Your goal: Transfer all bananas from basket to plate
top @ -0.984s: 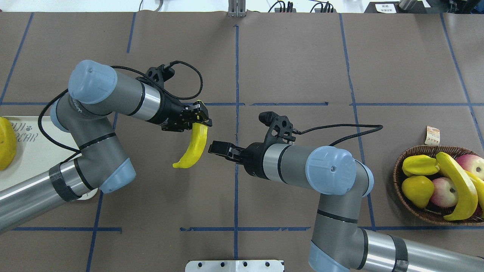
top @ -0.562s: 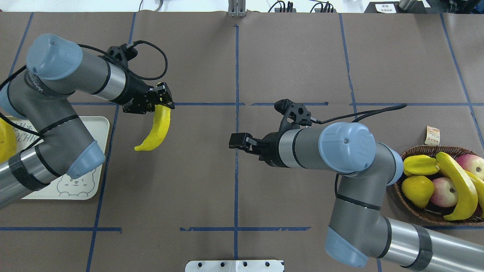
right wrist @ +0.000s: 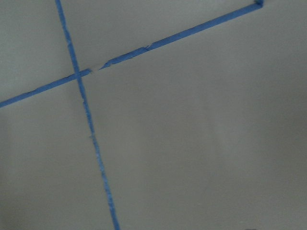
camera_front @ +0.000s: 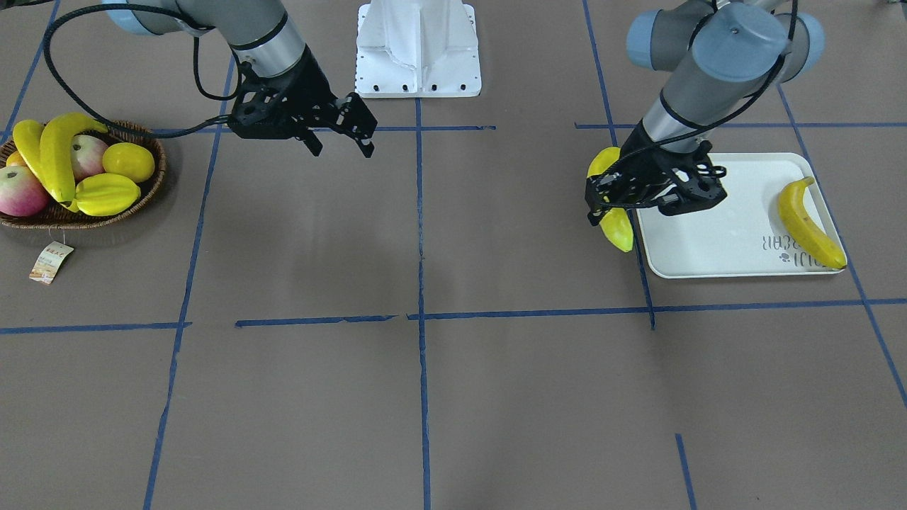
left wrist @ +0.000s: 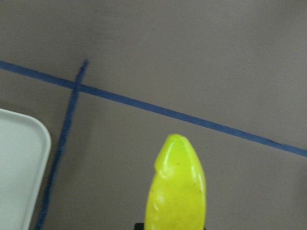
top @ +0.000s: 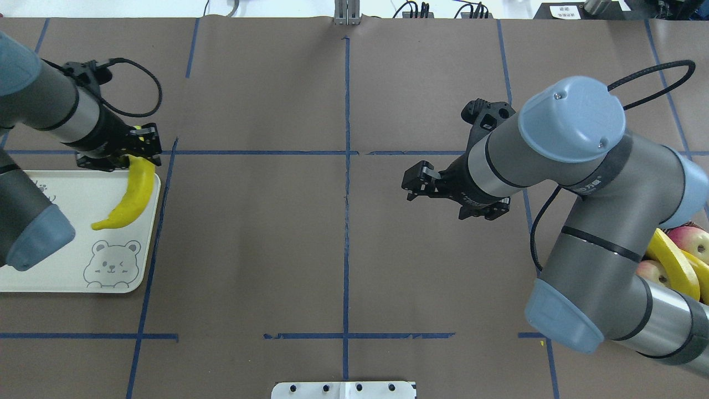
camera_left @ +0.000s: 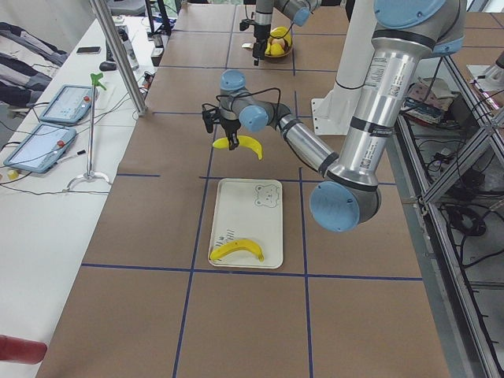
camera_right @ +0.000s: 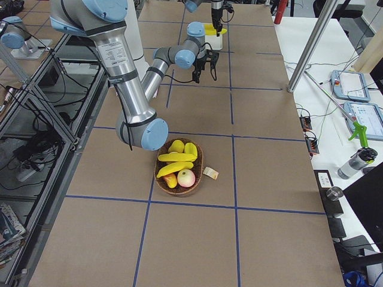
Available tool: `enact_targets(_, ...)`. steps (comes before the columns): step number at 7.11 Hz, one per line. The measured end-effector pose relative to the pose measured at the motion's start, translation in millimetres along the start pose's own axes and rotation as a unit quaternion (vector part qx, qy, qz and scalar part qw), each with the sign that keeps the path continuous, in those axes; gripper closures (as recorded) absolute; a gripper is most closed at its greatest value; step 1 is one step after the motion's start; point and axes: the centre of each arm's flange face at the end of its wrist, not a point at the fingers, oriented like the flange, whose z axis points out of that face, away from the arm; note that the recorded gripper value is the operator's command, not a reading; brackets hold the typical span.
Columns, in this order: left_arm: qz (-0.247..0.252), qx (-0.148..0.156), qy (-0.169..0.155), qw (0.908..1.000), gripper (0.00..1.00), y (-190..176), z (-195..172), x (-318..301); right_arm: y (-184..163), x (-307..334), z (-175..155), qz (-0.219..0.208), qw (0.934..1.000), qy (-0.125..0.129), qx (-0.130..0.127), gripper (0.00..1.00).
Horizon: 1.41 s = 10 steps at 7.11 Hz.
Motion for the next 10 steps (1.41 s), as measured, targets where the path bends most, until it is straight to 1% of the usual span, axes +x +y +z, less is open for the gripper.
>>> enact_targets(1, -0.037, 0.010, -0.021, 0.9990, 1.00, -24, -3, -44, -3, 11, -15, -0.016, 0.9994, 0.032, 0.000, 0.00)
enact_targets(2, -0.070, 0.016, -0.038, 0.9967, 1.00, -40, -2, -82, -8, 24, -28, -0.030, 0.9977, 0.060, 0.001, 0.00)
enact_targets(3, -0.098, 0.020, -0.046, 0.9939, 1.00, -51, 2, -111, -14, 37, -35, -0.040, 0.9961, 0.078, 0.002, 0.00)
enact_targets(4, -0.128, 0.028, -0.039, 0.9906, 1.00, -61, 12, -134, -20, 50, -38, -0.048, 0.9948, 0.090, 0.003, 0.00)
enact_targets(5, -0.152, 0.035, -0.022, 0.9874, 1.00, -67, 28, -160, -24, 58, -39, -0.053, 0.9939, 0.096, 0.004, 0.00)
enact_targets(6, -0.167, 0.040, -0.008, 0.9852, 1.00, -73, 48, -188, -26, 62, -40, -0.055, 0.9936, 0.099, 0.005, 0.00)
enact_targets(7, -0.173, 0.042, 0.002, 0.9840, 0.97, -79, 70, -214, -27, 63, -41, -0.055, 0.9935, 0.099, 0.006, 0.00)
enact_targets(8, -0.176, 0.044, 0.011, 0.9833, 0.88, -84, 89, -235, -27, 63, -42, -0.056, 0.9935, 0.099, 0.006, 0.00)
enact_targets(9, -0.181, 0.044, 0.016, 0.9824, 0.68, -86, 99, -245, -26, 63, -43, -0.056, 0.9936, 0.098, 0.007, 0.00)
enact_targets(10, -0.185, 0.043, 0.018, 0.9815, 0.52, -86, 103, -248, -26, 64, -43, -0.057, 0.9936, 0.098, 0.007, 0.00)
